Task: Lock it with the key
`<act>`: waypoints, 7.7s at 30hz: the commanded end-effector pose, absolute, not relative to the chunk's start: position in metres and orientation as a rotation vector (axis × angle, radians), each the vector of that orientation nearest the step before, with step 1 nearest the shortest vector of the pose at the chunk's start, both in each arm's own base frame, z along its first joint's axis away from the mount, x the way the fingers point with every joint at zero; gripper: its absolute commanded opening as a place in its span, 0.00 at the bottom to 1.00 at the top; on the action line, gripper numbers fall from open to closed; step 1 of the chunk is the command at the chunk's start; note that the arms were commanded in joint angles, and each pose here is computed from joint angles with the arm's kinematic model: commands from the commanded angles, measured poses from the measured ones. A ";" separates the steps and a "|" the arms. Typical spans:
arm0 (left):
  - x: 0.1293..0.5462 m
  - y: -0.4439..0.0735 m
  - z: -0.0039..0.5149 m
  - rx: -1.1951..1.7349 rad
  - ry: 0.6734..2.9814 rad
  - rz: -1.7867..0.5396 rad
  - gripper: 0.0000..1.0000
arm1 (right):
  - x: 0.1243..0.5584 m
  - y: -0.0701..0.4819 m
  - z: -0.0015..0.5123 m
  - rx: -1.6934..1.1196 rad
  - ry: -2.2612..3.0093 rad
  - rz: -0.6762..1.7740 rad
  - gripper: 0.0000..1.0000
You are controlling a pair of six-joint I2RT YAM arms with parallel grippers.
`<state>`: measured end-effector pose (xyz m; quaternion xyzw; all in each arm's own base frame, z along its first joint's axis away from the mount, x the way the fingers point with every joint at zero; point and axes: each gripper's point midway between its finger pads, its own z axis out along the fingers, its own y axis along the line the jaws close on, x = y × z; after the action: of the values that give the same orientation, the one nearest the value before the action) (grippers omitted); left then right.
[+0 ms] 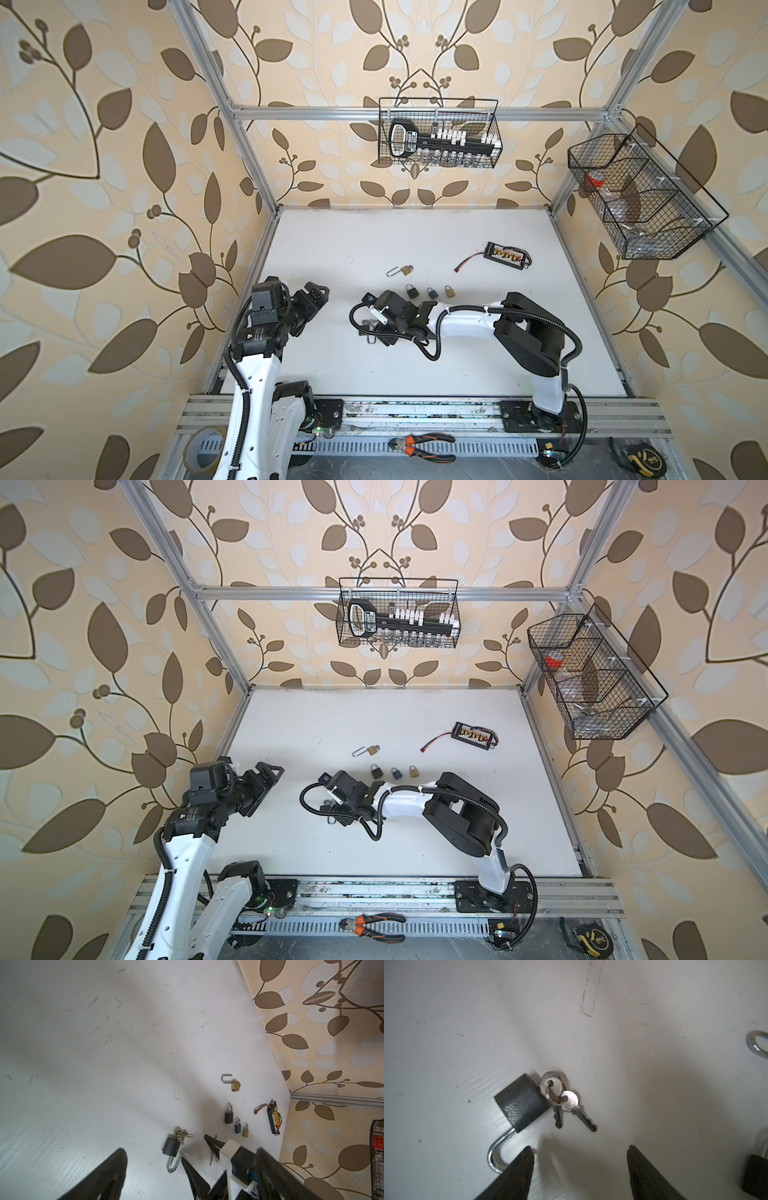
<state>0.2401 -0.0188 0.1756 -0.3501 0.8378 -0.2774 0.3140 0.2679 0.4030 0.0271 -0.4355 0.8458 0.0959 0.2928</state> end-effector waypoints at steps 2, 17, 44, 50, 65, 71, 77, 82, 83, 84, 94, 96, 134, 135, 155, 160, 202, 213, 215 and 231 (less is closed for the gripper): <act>0.240 -0.022 0.187 -0.885 2.189 -0.760 0.95 | 0.279 0.395 0.021 -1.124 2.274 0.144 0.69; 0.244 -0.014 0.209 -0.880 2.148 -0.734 0.94 | 0.251 0.415 -0.003 -1.315 2.281 0.277 0.85; 0.244 -0.019 0.209 -0.856 2.161 -0.764 0.94 | 0.252 0.433 -0.030 -1.420 2.302 0.374 0.50; 0.242 -0.021 0.205 -0.857 2.168 -0.773 0.93 | 0.255 0.432 -0.029 -1.418 2.299 0.372 0.40; 0.255 -0.051 0.225 -0.659 2.118 -1.010 0.93 | 0.267 0.429 0.057 -1.226 2.180 0.478 0.14; 0.256 -0.083 0.273 -0.400 1.943 -1.247 0.92 | 0.271 0.395 0.140 -1.007 2.050 0.546 0.00; 0.250 -0.127 0.306 -0.143 1.885 -1.339 0.91 | 0.254 0.360 0.197 -0.903 1.909 0.630 0.00; 0.245 -0.179 0.307 0.049 1.925 -1.393 0.85 | 0.248 0.338 0.232 -0.847 1.817 0.629 0.00; 0.244 -0.187 0.306 0.077 1.934 -1.395 0.84 | 0.248 0.334 0.237 -0.835 1.806 0.629 0.00; 0.242 -0.196 0.305 0.107 1.939 -1.405 0.82 | 0.246 0.331 0.241 -0.830 1.796 0.643 0.00; 0.240 -0.229 0.304 0.233 1.936 -1.456 0.69 | 0.237 0.318 0.260 -0.825 1.785 0.819 0.00; 0.239 -0.233 0.305 0.249 1.939 -1.463 0.67 | 0.234 0.321 0.258 -0.845 1.790 0.839 0.00; 0.236 -0.233 0.297 0.232 1.971 -1.424 0.14 | 0.237 0.319 0.257 -0.806 1.825 0.847 0.00; 0.236 -0.233 0.297 0.230 1.972 -1.423 0.13 | 0.237 0.319 0.259 -0.802 1.819 0.849 0.00; 0.236 -0.233 0.297 0.229 1.980 -1.420 0.00 | 0.238 0.318 0.265 -0.782 1.810 0.859 0.00; 0.238 -0.230 0.308 0.204 1.958 -1.414 0.00 | 0.236 0.308 0.285 -0.737 1.732 0.855 0.52; 0.220 -0.231 0.382 0.251 1.759 -1.560 0.00 | 0.225 0.337 0.317 -0.900 1.401 0.921 0.28; 0.205 -0.227 0.407 0.354 1.703 -1.510 0.00 | 0.216 0.332 0.356 -0.843 1.410 1.213 0.00; 0.196 -0.227 0.423 0.423 1.660 -1.508 0.00 | 0.200 0.333 0.374 -0.874 1.377 1.309 0.00; 0.176 -0.231 0.449 0.579 1.588 -1.521 0.00 | 0.137 0.318 0.455 -0.989 1.133 1.642 0.00</act>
<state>0.1751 -0.2345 0.4434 0.2282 0.6413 -0.6133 0.4005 0.1687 0.3328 0.4028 -0.3555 0.5454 0.6366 0.4135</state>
